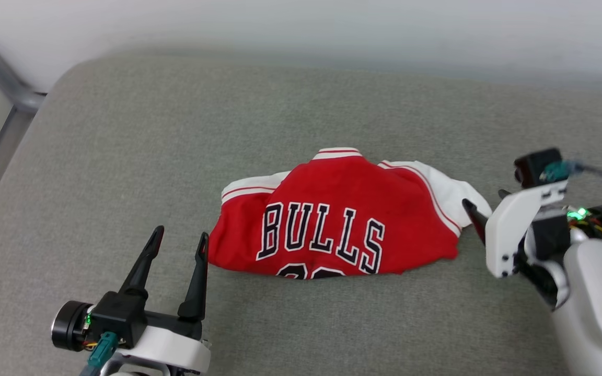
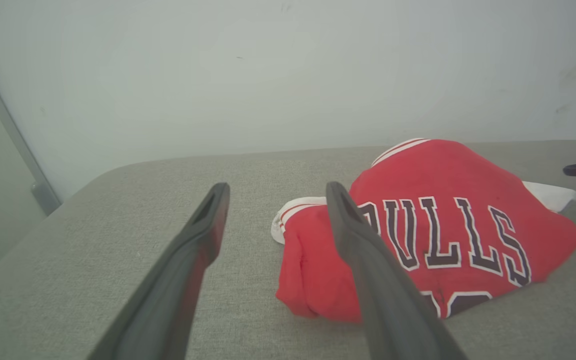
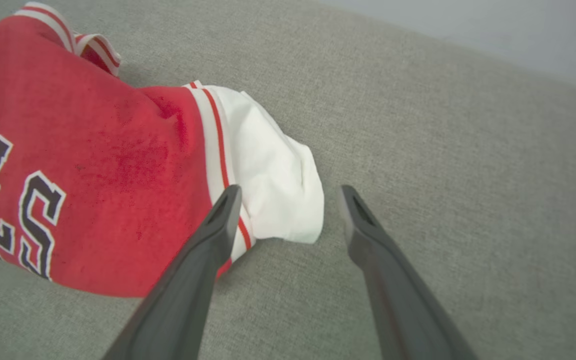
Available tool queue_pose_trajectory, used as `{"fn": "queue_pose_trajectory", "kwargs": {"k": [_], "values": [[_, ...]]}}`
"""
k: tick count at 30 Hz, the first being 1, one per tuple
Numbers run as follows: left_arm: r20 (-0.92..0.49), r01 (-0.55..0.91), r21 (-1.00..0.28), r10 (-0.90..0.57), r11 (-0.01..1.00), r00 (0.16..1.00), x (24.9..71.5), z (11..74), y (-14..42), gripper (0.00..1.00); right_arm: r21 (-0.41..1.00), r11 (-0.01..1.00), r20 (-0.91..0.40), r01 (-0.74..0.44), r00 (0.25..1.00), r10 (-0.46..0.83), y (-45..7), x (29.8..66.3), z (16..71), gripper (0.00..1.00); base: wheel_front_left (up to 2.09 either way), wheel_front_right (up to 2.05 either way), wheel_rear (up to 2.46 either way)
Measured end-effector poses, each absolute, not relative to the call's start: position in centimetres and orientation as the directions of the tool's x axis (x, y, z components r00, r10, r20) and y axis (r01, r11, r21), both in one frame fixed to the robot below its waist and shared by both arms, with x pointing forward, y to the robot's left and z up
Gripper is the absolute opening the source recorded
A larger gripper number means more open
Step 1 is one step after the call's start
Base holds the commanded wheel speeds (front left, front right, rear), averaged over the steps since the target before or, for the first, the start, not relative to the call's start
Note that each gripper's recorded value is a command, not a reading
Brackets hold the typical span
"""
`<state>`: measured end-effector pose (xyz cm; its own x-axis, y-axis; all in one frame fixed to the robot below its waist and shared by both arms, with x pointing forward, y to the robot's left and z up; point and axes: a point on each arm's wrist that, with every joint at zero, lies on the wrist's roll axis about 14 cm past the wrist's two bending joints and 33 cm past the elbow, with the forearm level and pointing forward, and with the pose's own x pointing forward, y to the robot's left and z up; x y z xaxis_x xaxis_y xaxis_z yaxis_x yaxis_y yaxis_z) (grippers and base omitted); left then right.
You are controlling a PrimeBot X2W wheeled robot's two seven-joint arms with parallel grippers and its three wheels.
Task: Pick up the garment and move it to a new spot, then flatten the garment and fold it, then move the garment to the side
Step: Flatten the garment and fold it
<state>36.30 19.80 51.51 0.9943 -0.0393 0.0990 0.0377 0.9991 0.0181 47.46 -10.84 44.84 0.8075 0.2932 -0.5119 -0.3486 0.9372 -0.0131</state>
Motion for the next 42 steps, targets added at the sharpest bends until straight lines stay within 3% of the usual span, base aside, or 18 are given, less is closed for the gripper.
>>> {"fn": "queue_pose_trajectory", "kwargs": {"k": [4,7,17,18,19,20,31,42], "values": [[0.079,0.008,0.017,-0.009,1.000,0.997,36.5,50.9,20.7,1.00,0.020,0.926,-0.699,-0.377,0.657,0.283,-10.3,48.1,42.5,1.00,0.00,0.00,0.00],[0.067,-0.008,0.019,0.006,1.000,0.998,36.6,50.5,21.2,1.00,0.041,0.926,-0.759,-0.376,0.591,0.273,-10.4,48.8,41.3,1.00,0.00,0.00,0.00],[0.030,-0.071,0.031,0.070,0.997,0.997,36.2,49.5,23.1,1.00,0.011,0.895,-0.845,-0.445,0.474,0.247,-8.8,49.2,36.7,1.00,0.00,0.00,0.00],[0.028,-0.074,0.031,0.074,0.997,0.997,36.2,49.5,23.2,1.00,0.014,0.896,-0.847,-0.444,0.470,0.246,-8.8,49.1,36.5,0.71,0.00,0.00,0.00],[0.028,-0.078,0.031,0.077,0.997,0.997,36.2,49.5,23.3,1.00,0.014,0.897,-0.846,-0.443,0.473,0.246,-8.9,49.1,36.3,0.30,0.00,0.00,0.00],[0.029,-0.077,0.033,0.076,0.997,0.997,36.2,49.5,23.3,1.00,0.015,0.897,-0.845,-0.441,0.475,0.247,-8.9,49.0,36.2,0.00,0.00,0.00,0.00],[0.072,-0.034,0.025,0.032,0.999,0.997,36.5,50.7,22.1,1.00,0.024,0.954,-0.766,-0.299,0.607,0.210,-13.7,47.6,38.0,0.00,0.00,0.00,0.00],[0.113,0.041,0.020,-0.043,0.999,0.993,37.1,51.8,19.9,1.00,-0.059,0.998,-0.744,-0.010,0.667,-0.037,-25.6,43.4,39.5,0.00,0.00,0.00,0.00]]}}
